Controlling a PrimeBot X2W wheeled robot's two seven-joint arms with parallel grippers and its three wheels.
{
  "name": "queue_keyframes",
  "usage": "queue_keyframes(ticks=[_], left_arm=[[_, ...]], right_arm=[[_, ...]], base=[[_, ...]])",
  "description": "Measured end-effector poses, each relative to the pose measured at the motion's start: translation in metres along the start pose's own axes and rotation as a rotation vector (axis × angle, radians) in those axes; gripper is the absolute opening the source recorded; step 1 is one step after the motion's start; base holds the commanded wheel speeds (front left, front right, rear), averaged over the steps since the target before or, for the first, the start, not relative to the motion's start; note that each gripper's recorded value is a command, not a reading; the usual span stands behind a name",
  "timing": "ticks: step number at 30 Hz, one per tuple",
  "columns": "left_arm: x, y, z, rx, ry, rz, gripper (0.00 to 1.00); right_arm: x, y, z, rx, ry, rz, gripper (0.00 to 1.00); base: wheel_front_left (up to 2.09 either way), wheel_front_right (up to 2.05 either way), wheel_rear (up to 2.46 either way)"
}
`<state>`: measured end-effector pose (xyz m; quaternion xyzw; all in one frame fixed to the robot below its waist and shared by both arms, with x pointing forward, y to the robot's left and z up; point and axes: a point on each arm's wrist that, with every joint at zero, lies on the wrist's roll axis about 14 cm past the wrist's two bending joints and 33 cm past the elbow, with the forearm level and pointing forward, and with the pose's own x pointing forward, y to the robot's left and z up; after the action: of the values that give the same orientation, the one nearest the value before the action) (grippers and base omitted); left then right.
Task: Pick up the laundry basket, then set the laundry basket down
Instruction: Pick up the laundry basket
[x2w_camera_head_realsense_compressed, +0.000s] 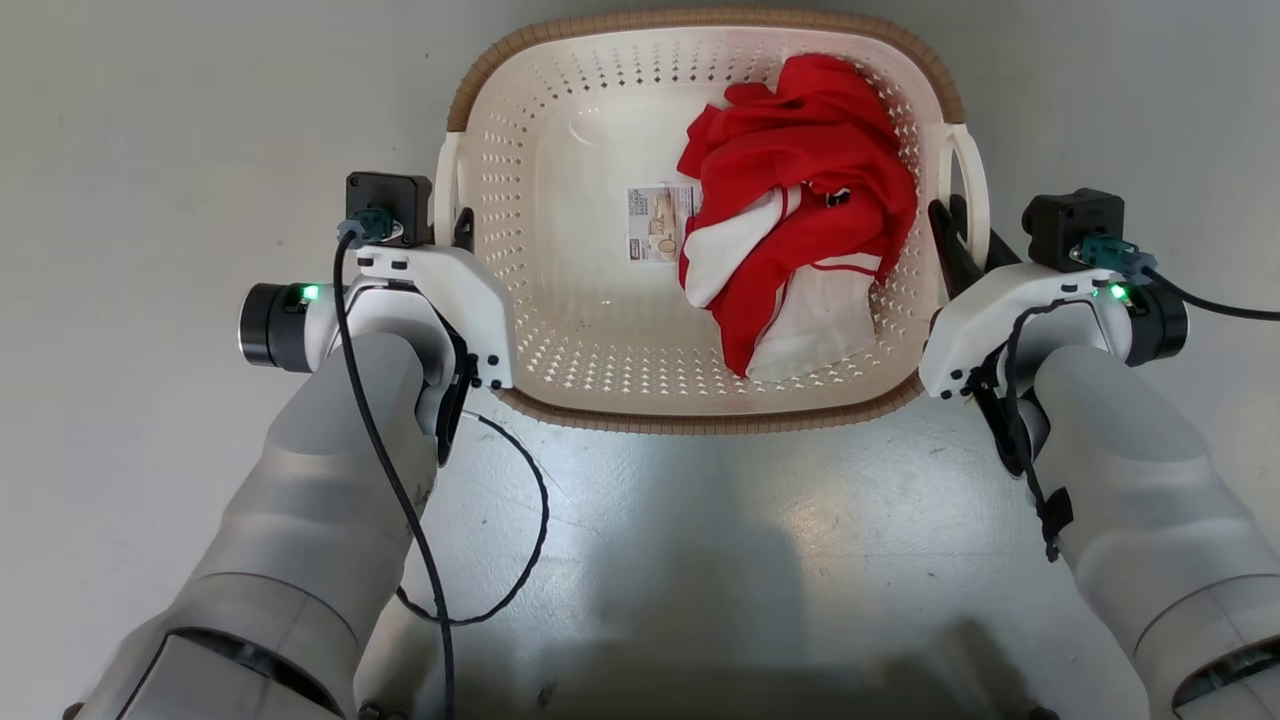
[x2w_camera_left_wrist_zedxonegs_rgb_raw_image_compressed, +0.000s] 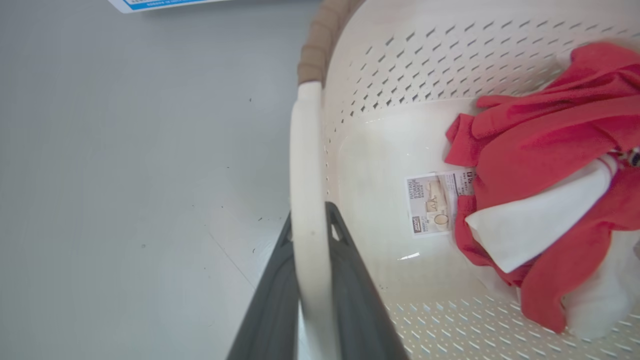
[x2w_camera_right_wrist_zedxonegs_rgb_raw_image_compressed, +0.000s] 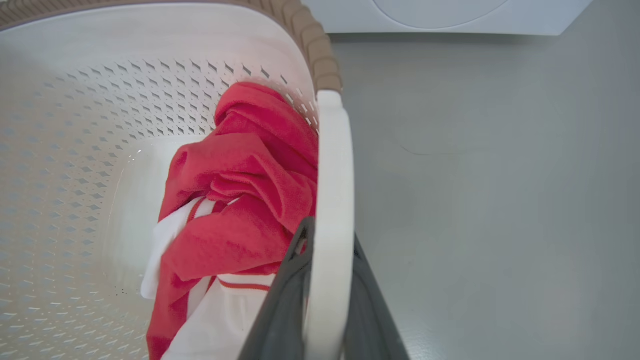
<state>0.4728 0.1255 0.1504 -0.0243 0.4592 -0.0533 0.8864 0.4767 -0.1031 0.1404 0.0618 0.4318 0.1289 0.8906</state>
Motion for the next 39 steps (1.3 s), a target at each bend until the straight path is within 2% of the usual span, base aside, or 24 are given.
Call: queue_keyframes(ticks=[15, 24, 39], left_arm=[[-0.034, -0.011, 0.015, 0.003, 0.006, -0.017, 0.00], [-0.079, -0.024, 0.016, -0.005, -0.004, -0.047, 0.00], [-0.151, -0.046, 0.016, 0.041, -0.052, -0.103, 0.00]], right_arm=[[-0.038, 0.012, 0.017, -0.012, 0.033, 0.002, 0.00], [-0.090, 0.020, 0.022, -0.015, 0.061, -0.008, 0.00], [-0.173, 0.032, 0.032, -0.028, 0.008, -0.028, 0.00]], base=[[0.00, 0.00, 0.00], [0.00, 0.00, 0.00], [0.00, 0.00, 0.00]])
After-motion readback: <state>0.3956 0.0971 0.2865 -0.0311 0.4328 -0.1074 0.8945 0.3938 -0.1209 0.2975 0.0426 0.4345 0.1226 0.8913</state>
